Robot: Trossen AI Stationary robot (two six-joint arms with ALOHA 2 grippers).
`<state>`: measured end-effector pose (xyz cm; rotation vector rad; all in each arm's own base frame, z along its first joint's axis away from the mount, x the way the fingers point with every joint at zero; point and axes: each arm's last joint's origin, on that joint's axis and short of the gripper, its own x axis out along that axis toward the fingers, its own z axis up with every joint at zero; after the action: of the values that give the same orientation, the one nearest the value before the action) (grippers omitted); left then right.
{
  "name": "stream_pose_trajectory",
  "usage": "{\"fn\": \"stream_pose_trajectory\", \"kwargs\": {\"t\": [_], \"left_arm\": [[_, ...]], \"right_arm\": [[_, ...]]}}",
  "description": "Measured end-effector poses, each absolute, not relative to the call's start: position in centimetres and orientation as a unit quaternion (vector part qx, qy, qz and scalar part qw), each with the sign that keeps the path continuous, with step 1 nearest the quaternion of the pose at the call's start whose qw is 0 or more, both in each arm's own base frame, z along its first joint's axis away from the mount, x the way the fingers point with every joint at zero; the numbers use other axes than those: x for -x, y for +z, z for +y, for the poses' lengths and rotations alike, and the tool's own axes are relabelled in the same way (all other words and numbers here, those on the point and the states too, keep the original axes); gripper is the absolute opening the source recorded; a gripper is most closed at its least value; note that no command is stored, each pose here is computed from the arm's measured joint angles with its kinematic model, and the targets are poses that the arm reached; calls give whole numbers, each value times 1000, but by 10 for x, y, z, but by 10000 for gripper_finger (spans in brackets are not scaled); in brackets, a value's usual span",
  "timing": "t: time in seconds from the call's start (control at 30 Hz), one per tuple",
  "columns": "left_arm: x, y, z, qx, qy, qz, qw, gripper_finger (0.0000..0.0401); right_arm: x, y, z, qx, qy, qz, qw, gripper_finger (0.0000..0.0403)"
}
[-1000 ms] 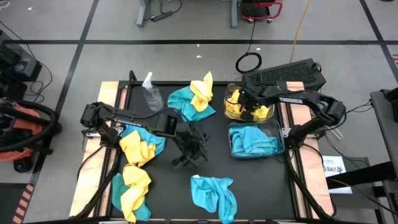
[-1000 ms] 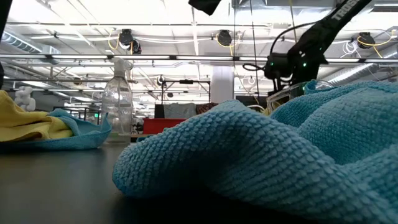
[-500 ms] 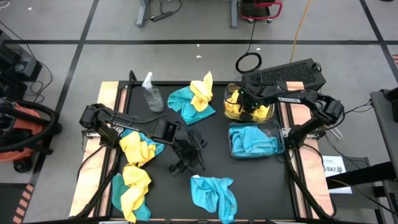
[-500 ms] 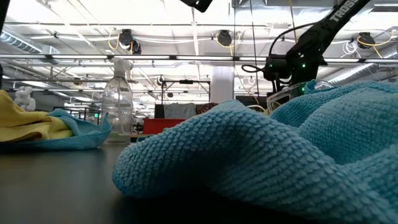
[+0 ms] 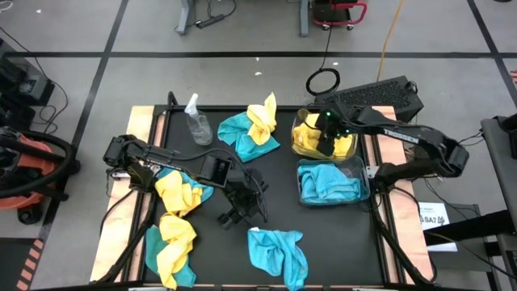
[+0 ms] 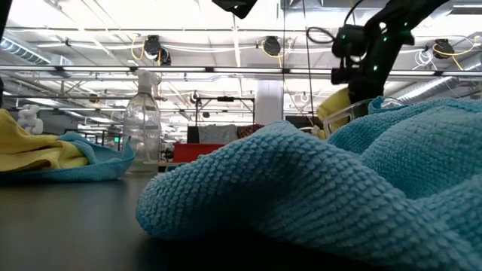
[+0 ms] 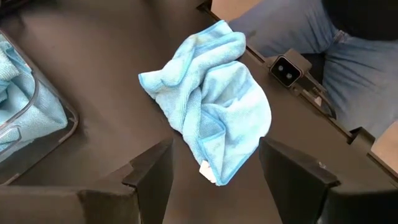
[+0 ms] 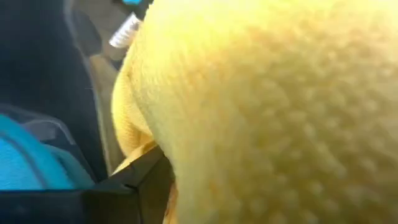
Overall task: Sort microfiber towel by color & place in baskets
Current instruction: Put the yellow microfiber towel into the top transparent bin
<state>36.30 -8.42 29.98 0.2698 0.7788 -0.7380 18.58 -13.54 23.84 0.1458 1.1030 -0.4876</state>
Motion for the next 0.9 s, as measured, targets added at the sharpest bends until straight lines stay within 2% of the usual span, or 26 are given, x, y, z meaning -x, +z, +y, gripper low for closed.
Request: {"fn": "stream_pose_trajectory", "kwargs": {"t": [0.2, 0.5, 0.63, 0.9], "left_arm": [[-363, 300, -84, -129, -350, 370, 851, 238], [-363, 300, -84, -129, -350, 370, 851, 238], [-363, 300, -84, -129, -350, 370, 851, 238], [-363, 300, -84, -130, -350, 370, 851, 238]], "right_arm": [[-174, 259, -125, -69, -236, 506, 827, 253], [-162, 260, -117, -99, -233, 552, 795, 240], [-158, 255, -114, -111, -224, 583, 773, 206], [-146, 245, -105, -164, -181, 671, 700, 88]]}}
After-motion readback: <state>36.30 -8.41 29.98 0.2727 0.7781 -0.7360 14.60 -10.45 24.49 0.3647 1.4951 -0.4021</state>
